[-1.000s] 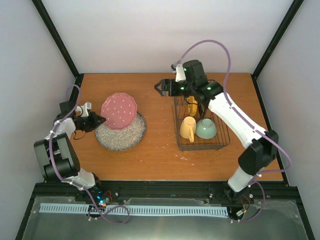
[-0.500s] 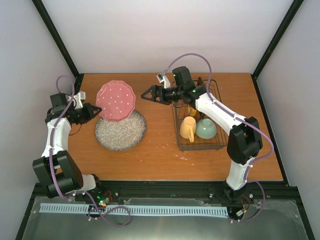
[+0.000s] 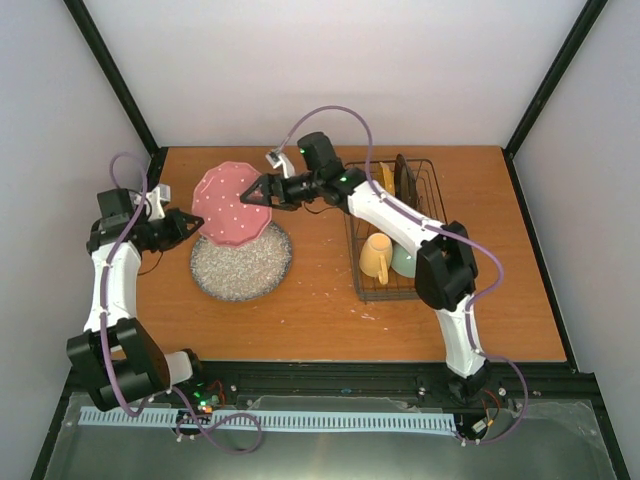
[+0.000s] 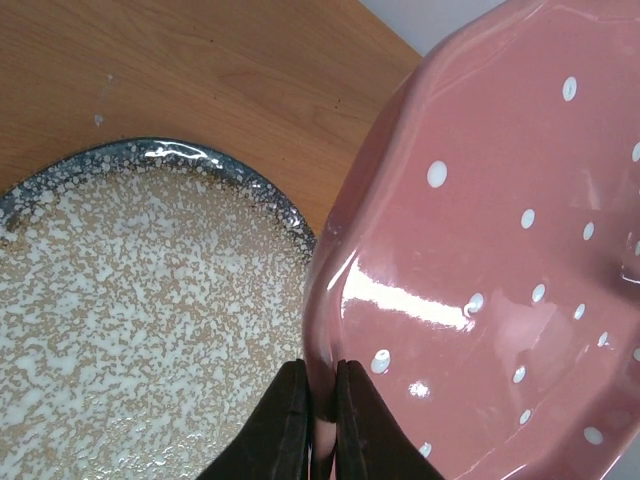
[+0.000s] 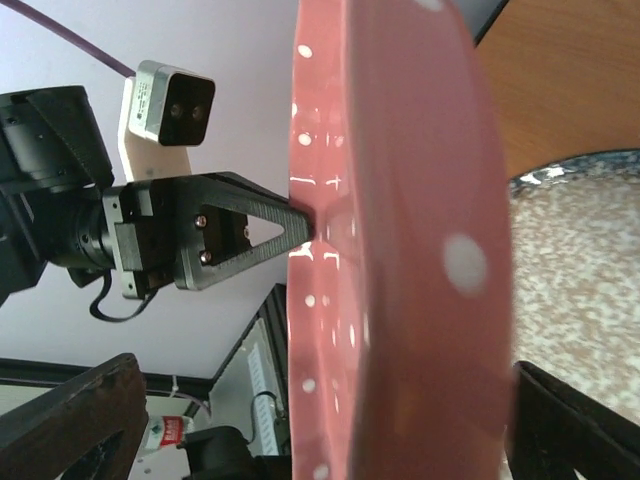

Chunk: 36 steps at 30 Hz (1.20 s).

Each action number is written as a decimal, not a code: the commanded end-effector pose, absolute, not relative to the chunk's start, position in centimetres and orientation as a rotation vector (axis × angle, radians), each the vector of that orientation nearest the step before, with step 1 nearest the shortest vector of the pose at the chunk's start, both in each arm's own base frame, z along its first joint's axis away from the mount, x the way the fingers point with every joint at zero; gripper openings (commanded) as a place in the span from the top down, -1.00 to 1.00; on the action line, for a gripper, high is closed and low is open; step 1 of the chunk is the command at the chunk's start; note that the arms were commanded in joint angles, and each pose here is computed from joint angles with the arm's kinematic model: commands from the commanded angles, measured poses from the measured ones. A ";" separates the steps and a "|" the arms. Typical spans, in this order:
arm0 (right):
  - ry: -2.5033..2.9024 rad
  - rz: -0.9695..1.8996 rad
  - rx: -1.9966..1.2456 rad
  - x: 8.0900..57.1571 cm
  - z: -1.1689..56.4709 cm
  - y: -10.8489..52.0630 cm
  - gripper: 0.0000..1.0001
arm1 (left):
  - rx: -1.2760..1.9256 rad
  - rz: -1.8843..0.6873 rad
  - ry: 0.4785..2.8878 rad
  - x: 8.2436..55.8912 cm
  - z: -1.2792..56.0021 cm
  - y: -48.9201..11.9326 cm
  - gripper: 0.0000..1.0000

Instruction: Load the mixed dishes into the dish rack

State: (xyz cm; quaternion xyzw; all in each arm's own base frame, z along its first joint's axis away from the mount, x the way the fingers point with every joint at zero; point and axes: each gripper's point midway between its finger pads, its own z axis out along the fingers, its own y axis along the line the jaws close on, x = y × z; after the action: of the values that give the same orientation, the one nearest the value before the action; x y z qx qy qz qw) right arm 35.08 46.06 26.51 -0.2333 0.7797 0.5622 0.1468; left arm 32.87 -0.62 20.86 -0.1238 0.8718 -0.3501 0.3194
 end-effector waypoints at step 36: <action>2.067 0.313 -0.083 39.6 37.9 27.5 0.94 | -0.471 -0.219 1.963 31.6 29.8 7.3 -0.99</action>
State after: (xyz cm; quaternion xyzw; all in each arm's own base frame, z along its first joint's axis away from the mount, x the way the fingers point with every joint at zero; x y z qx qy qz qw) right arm 37.37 33.87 35.95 -0.1115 0.8605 0.2726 0.4158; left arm 30.84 6.24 31.74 -0.1725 0.8129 -0.1028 0.5467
